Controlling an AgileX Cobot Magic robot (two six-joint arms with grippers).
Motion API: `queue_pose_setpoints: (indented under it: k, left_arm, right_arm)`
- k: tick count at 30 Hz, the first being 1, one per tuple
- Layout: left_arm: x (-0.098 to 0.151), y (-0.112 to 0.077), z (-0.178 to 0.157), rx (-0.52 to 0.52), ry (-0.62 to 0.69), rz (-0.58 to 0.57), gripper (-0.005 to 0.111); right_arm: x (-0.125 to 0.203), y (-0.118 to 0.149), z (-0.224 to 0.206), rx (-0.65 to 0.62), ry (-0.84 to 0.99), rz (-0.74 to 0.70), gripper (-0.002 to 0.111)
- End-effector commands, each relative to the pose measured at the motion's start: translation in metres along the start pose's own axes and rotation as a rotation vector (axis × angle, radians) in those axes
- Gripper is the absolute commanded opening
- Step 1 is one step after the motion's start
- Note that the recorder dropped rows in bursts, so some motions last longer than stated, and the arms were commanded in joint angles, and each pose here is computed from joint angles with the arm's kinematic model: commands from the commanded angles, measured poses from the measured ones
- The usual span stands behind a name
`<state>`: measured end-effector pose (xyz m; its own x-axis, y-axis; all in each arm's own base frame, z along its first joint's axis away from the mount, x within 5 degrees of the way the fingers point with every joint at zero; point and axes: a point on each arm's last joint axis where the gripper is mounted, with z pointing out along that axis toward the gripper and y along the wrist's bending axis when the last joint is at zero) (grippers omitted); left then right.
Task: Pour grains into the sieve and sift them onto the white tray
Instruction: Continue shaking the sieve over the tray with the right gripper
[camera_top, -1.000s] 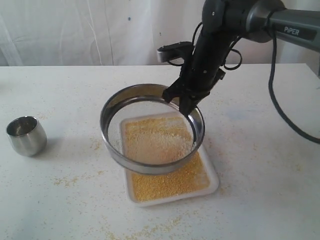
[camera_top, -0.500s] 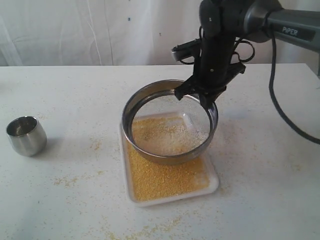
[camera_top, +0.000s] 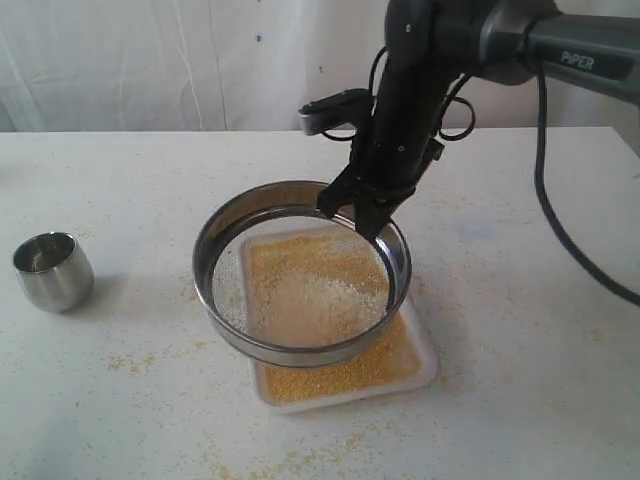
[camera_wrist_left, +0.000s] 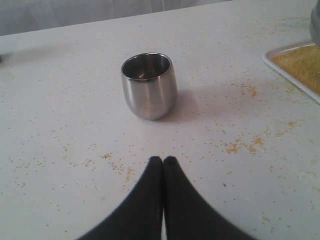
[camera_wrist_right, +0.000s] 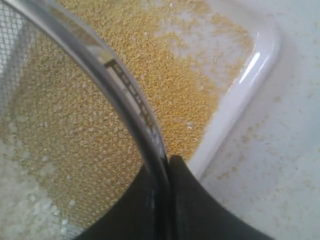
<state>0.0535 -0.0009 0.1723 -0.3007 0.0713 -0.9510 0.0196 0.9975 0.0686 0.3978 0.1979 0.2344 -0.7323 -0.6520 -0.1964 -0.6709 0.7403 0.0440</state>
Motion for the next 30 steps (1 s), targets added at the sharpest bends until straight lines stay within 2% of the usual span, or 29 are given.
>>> queue_pose_setpoints:
  k: [1, 2, 4, 5, 6, 7, 8, 9, 10, 11, 12, 14, 15, 16, 17, 18, 20, 21, 22, 24, 26, 28, 30]
  left_arm:
    - [0.001, 0.0, 0.0, 0.002, -0.003, -0.012, 0.0]
    - [0.001, 0.0, 0.0, 0.002, -0.003, -0.012, 0.0]
    - [0.001, 0.0, 0.0, 0.002, -0.003, -0.012, 0.0]
    - [0.001, 0.0, 0.0, 0.002, -0.003, -0.012, 0.0]
    - [0.001, 0.0, 0.0, 0.002, -0.003, -0.012, 0.0]
    - [0.001, 0.0, 0.0, 0.002, -0.003, -0.012, 0.0]
    - [0.001, 0.0, 0.0, 0.002, -0.003, -0.012, 0.0]
    - [0.001, 0.0, 0.0, 0.002, -0.003, -0.012, 0.0]
    - [0.001, 0.0, 0.0, 0.002, -0.003, -0.012, 0.0]
    - [0.001, 0.0, 0.0, 0.002, -0.003, -0.012, 0.0]
    - [0.001, 0.0, 0.0, 0.002, -0.003, -0.012, 0.0]
    - [0.001, 0.0, 0.0, 0.002, -0.003, -0.012, 0.0]
    - [0.001, 0.0, 0.0, 0.002, -0.003, -0.012, 0.0]
    - [0.001, 0.0, 0.0, 0.002, -0.003, -0.012, 0.0]
    - [0.001, 0.0, 0.0, 0.002, -0.003, -0.012, 0.0]
    - [0.001, 0.0, 0.0, 0.002, -0.003, -0.012, 0.0]
    - [0.001, 0.0, 0.0, 0.002, -0.003, -0.012, 0.0]
    - [0.001, 0.0, 0.0, 0.002, -0.003, -0.012, 0.0]
    - [0.001, 0.0, 0.0, 0.002, -0.003, -0.012, 0.0]
    - [0.001, 0.0, 0.0, 0.002, -0.003, -0.012, 0.0]
    - [0.001, 0.0, 0.0, 0.002, -0.003, -0.012, 0.0]
    - [0.001, 0.0, 0.0, 0.002, -0.003, -0.012, 0.0]
    - [0.001, 0.0, 0.0, 0.002, -0.003, -0.012, 0.0]
  right_arm:
    - [0.007, -0.04, -0.017, 0.233, -0.05, 0.303, 0.0]
    - [0.01, -0.031, -0.015, 0.118, -0.008, 0.257, 0.0]
    - [0.005, -0.01, -0.011, -0.096, -0.054, 0.071, 0.0]
    - [0.005, 0.0, -0.012, -0.159, -0.071, 0.035, 0.0]
    - [0.005, 0.002, -0.012, -0.159, -0.071, -0.007, 0.0]
    - [0.007, -0.001, -0.011, -0.108, -0.05, -0.048, 0.0]
    - [0.006, -0.01, -0.011, -0.004, -0.059, -0.01, 0.0]
    - [0.004, -0.023, -0.011, 0.101, -0.086, 0.082, 0.0]
    - [0.007, -0.036, -0.012, 0.189, -0.097, 0.239, 0.0]
    - [0.01, -0.041, -0.012, 0.202, -0.092, 0.366, 0.0]
    - [0.012, -0.036, -0.01, 0.127, -0.056, 0.362, 0.0]
    - [0.01, -0.011, -0.007, -0.116, -0.035, 0.117, 0.0]
    - [0.006, 0.001, -0.005, -0.193, -0.064, 0.01, 0.0]
    - [0.006, 0.006, -0.006, -0.202, -0.073, -0.043, 0.0]
    - [0.008, 0.002, -0.006, -0.134, -0.045, -0.069, 0.0]
    - [0.008, -0.009, -0.007, -0.015, -0.044, 0.004, 0.0]
    - [0.006, -0.035, -0.01, 0.208, -0.106, 0.268, 0.0]
    - [0.008, -0.04, -0.01, 0.221, -0.111, 0.385, 0.0]
    - [0.009, -0.037, -0.009, 0.169, -0.093, 0.381, 0.0]
    - [0.011, -0.009, -0.006, -0.099, -0.019, 0.137, 0.0]
    - [0.005, 0.008, -0.003, -0.203, -0.067, -0.078, 0.0]
    - [0.009, -0.002, -0.002, -0.084, -0.011, -0.062, 0.0]
    - [0.012, -0.031, -0.002, 0.16, -0.01, 0.166, 0.0]
